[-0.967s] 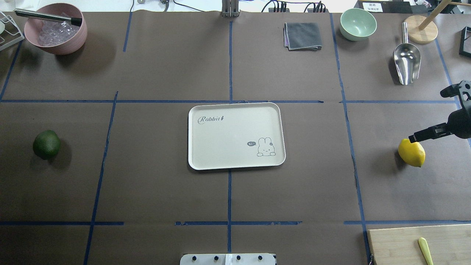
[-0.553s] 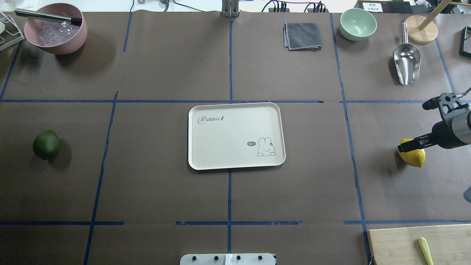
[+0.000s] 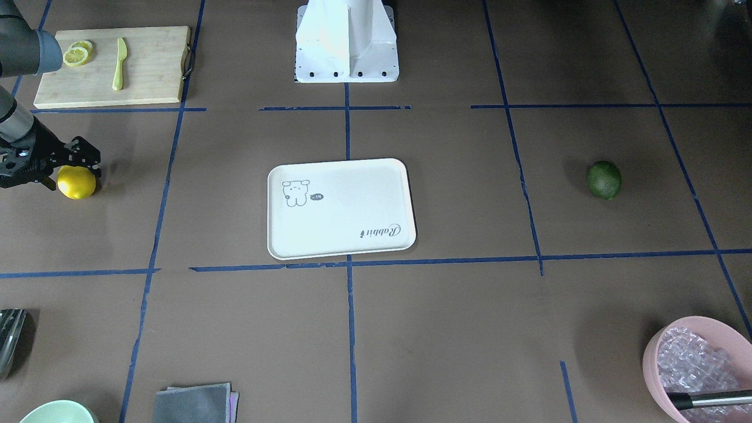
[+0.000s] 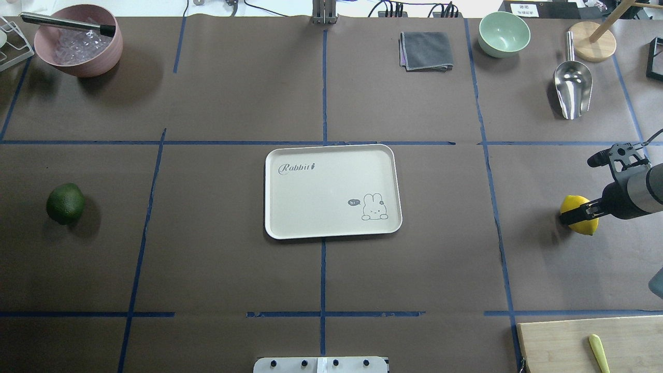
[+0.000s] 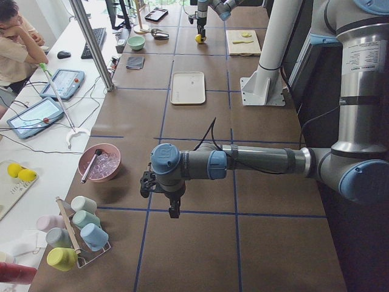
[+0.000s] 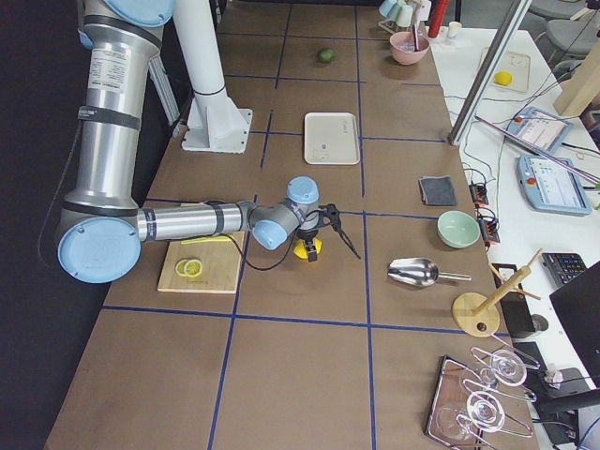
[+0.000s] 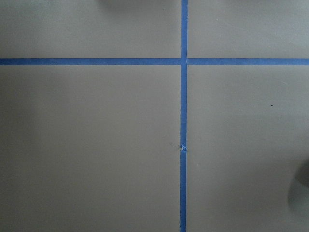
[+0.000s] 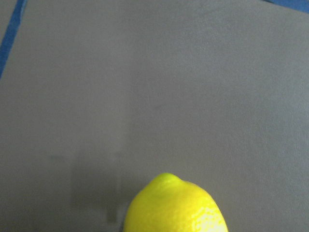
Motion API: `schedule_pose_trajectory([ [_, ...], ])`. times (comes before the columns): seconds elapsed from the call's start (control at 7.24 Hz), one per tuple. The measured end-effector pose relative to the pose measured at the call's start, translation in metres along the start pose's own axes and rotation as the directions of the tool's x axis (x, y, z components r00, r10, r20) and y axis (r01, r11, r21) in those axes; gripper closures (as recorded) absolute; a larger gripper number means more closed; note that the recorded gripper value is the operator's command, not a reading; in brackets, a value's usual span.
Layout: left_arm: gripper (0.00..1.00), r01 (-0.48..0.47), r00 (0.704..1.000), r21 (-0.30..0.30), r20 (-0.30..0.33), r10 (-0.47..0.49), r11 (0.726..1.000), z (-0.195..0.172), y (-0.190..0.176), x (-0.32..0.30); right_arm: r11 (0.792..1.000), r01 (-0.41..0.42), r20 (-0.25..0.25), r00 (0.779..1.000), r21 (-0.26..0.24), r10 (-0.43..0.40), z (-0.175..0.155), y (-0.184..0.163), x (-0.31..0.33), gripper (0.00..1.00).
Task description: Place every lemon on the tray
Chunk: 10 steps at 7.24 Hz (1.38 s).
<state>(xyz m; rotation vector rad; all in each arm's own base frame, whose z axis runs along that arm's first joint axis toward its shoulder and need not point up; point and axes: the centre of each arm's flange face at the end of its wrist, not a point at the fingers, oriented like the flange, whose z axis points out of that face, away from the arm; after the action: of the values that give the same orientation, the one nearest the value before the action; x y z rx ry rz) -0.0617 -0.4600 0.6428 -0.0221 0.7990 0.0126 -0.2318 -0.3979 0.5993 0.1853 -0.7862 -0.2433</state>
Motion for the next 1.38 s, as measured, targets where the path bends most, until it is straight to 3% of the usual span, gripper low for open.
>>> schedule_pose_trajectory([
  [0.14, 0.0, -0.001, 1.0, 0.001, 0.0, 0.001, 1.0, 0.0, 0.0, 0.0, 1.0, 0.002, -0.01, 1.0, -0.001, -0.002, 0.004, 0.0, 0.001, 0.07],
  [0.28, 0.0, -0.001, 1.0, 0.002, -0.001, 0.001, 1.0, -0.001, 0.0, 0.001, 1.0, 0.002, -0.014, 1.0, -0.003, -0.002, 0.008, 0.0, 0.002, 0.26],
  [0.41, 0.0, -0.001, 1.0, 0.003, -0.001, 0.001, 1.0, -0.001, 0.0, 0.001, 1.0, 0.001, -0.014, 1.0, -0.006, -0.001, 0.01, 0.0, 0.003, 0.78],
  [0.55, 0.0, -0.001, 1.0, 0.003, -0.001, 0.001, 1.0, -0.001, 0.0, 0.001, 1.0, -0.002, -0.008, 1.0, -0.009, 0.001, 0.01, 0.001, 0.002, 1.0],
  [0.83, 0.0, -0.002, 1.0, 0.004, -0.001, 0.002, 1.0, -0.002, -0.001, 0.002, 1.0, -0.005, 0.037, 0.999, -0.003, 0.005, -0.002, -0.008, -0.017, 1.0],
  [0.97, 0.0, -0.003, 1.0, 0.004, -0.002, 0.003, 1.0, -0.002, -0.001, 0.002, 1.0, -0.027, 0.081, 0.996, 0.009, 0.026, -0.014, -0.028, -0.044, 1.0],
  [1.24, 0.0, -0.005, 1.0, 0.005, -0.003, 0.005, 1.0, -0.002, -0.001, 0.003, 0.996, -0.086, 0.164, 0.983, 0.026, 0.081, -0.032, -0.1, -0.141, 1.0],
  [1.38, 0.0, -0.005, 1.0, 0.005, -0.003, 0.005, 1.0, -0.002, -0.001, 0.003, 0.992, -0.124, 0.191, 0.974, 0.005, 0.121, -0.038, -0.135, -0.207, 1.0],
])
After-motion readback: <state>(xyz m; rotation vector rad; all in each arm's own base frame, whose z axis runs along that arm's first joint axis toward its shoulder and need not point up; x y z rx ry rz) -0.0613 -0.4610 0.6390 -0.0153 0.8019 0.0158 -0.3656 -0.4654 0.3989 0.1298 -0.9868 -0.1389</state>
